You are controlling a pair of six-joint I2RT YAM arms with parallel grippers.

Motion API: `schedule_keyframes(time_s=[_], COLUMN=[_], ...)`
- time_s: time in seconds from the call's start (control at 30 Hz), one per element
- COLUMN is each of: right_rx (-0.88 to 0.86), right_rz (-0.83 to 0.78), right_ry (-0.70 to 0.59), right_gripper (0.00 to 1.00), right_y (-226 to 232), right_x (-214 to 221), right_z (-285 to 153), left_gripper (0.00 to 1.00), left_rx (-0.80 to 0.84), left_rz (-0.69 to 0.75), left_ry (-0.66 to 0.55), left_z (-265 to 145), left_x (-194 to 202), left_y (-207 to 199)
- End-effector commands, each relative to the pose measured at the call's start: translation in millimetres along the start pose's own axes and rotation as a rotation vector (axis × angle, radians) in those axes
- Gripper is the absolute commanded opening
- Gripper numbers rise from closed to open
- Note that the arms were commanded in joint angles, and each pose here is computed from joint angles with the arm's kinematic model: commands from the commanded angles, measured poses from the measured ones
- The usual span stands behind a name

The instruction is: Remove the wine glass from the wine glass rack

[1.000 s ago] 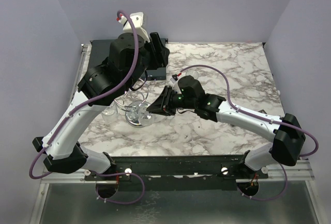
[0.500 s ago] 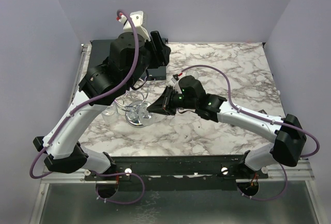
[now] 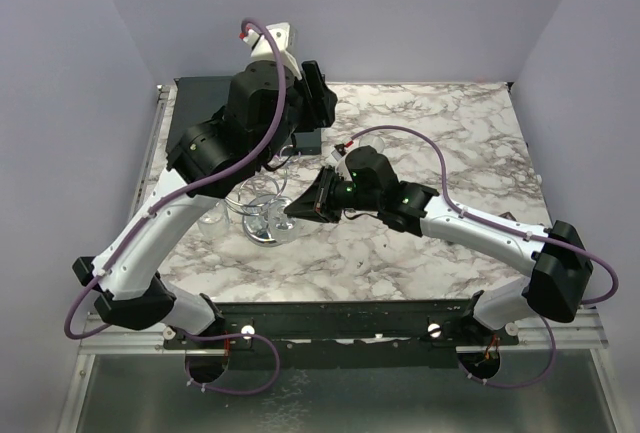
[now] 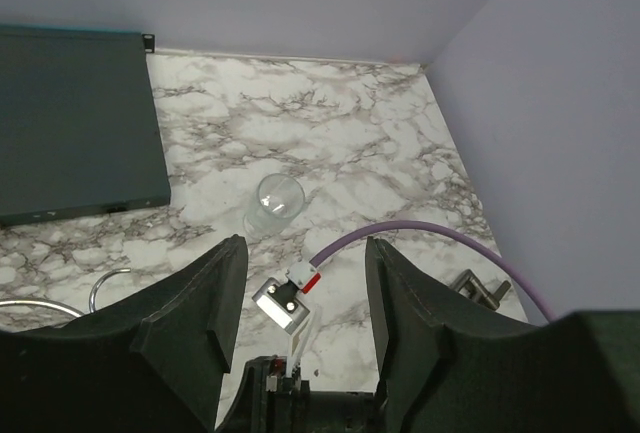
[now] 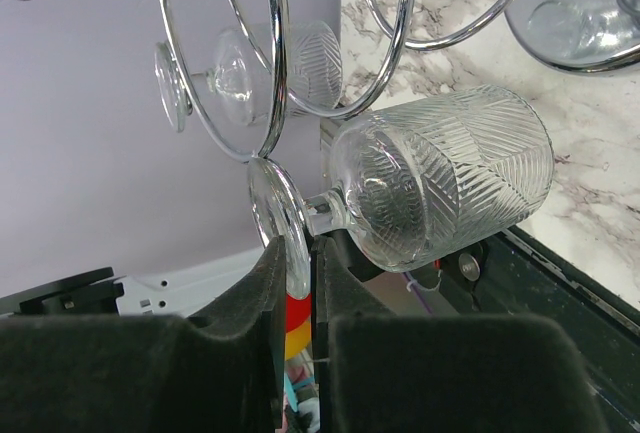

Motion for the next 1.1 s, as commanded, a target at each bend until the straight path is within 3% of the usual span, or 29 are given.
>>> schedule_keyframes(time_s=[0.0, 1.07], right_rx=[-0.066, -0.087], right_rz=[-0.047, -0.087], right_ry=[-0.045, -0.080], right_gripper=[0.00, 0.01], right_y=[26, 39], right_x=[-7, -8], right_z=[-13, -38], left_gripper=[0.56, 0.57], left_rx=[0.023, 0.004], left_rz=[-0.008, -0.021], left_ry=[-0.009, -0.026], left_z=[3, 2], left_x=[-4, -6], left_y=[-8, -3])
Point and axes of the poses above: each gripper's point midway between its finger pads, its own z axis out along the fingers, its own y axis along the line the jaws close on, x = y × z, the point moved 1 cm from there along -z, back along the fingers, and after that the axes turned 7 degrees about -z, right-handed, at the moved point
